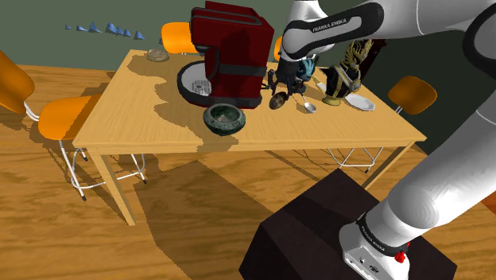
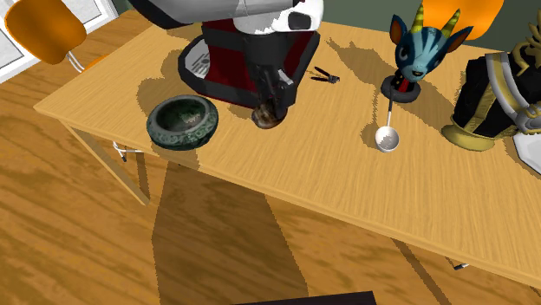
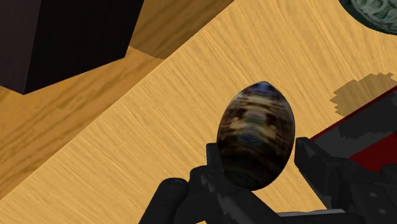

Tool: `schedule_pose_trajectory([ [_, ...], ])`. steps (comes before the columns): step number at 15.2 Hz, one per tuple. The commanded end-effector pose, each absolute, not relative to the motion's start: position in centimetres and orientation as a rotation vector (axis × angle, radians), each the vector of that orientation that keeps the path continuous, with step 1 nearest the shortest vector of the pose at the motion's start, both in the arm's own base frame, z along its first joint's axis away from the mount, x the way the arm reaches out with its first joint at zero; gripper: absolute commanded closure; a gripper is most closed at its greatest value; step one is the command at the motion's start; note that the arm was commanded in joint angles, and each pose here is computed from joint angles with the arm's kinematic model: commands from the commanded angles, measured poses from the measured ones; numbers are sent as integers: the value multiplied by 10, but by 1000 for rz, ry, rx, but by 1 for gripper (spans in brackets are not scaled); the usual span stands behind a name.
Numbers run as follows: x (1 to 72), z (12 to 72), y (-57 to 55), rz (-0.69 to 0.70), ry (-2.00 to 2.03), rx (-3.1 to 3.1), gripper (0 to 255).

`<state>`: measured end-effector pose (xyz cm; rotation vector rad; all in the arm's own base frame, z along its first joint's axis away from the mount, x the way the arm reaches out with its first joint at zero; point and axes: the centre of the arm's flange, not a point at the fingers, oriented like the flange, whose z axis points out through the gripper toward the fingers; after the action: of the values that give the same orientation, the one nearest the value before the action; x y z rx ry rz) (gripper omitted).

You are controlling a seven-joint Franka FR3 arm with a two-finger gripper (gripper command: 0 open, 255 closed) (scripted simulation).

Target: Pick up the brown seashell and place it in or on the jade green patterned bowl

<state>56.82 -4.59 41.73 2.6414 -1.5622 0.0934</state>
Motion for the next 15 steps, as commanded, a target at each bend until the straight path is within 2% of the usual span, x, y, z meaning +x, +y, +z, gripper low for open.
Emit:
schedule_pose_trajectory([
  [1,568,429,-45,94,-1562,2641,255],
  [9,568,467,-45,94,-1562,2641,255],
  [15,597,474,28,94,-1562,2641,255],
])
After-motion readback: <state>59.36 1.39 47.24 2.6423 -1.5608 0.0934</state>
